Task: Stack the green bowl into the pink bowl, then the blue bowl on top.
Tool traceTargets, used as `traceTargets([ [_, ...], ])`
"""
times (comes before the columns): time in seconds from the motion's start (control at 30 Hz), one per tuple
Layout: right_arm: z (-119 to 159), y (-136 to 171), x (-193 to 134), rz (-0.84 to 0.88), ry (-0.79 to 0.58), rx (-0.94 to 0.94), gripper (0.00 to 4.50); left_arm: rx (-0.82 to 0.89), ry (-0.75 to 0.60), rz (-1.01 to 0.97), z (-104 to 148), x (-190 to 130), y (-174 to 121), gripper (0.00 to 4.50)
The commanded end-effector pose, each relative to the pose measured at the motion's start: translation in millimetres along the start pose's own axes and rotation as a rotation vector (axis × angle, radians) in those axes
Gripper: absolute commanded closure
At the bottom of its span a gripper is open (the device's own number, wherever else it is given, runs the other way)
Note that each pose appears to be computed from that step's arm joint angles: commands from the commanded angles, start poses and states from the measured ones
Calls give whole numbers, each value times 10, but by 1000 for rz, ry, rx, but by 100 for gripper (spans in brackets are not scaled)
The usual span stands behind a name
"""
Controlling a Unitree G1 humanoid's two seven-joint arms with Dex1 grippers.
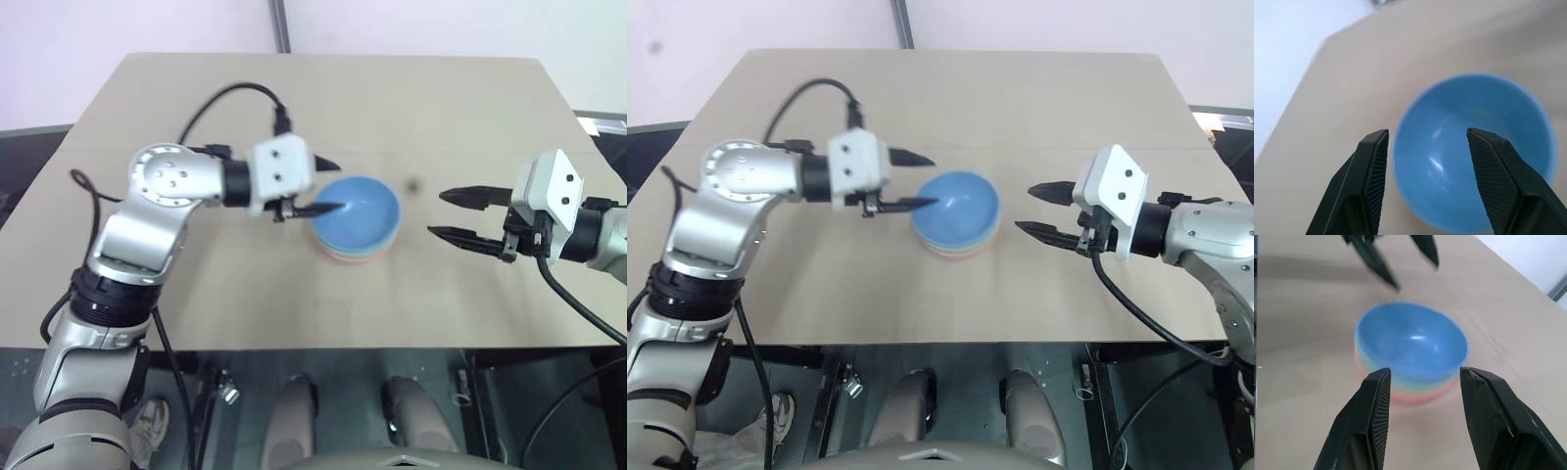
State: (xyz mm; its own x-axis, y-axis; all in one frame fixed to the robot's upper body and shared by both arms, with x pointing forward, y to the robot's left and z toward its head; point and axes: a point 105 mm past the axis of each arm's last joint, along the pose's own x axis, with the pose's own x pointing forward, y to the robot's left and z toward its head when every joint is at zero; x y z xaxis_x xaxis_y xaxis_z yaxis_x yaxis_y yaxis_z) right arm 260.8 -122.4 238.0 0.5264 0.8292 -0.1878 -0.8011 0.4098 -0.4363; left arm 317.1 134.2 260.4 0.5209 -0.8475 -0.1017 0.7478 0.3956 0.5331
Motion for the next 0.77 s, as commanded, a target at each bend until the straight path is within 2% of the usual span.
traceTargets([
  [0.03, 6, 12, 28, 2, -20, 52, 200, -168, -10, 98, -73, -323, 61, 183],
  [0.13, -143, 14, -1, -8, 20, 81, 116, -224, -5, 123, -129, -538, -104, 97],
  [0.2, -188, 11, -16, -15, 29, 92, 32, -254, 0, 136, -152, -607, -162, 13],
  [0.23, -213, 23, -21, -14, 35, 101, 5, -271, 17, 156, -197, -669, -196, 0],
  [0.37, -246, -10, -43, -78, 37, 108, 5, -336, 40, 297, -318, -926, -260, 0],
  [0.5, -378, 68, -225, -74, 108, 137, 5, -397, 116, 244, -455, -1174, -528, 0],
  [0.77, -416, 24, -448, -98, 137, 155, 5, -447, 136, 225, -559, -1292, -609, 0],
])
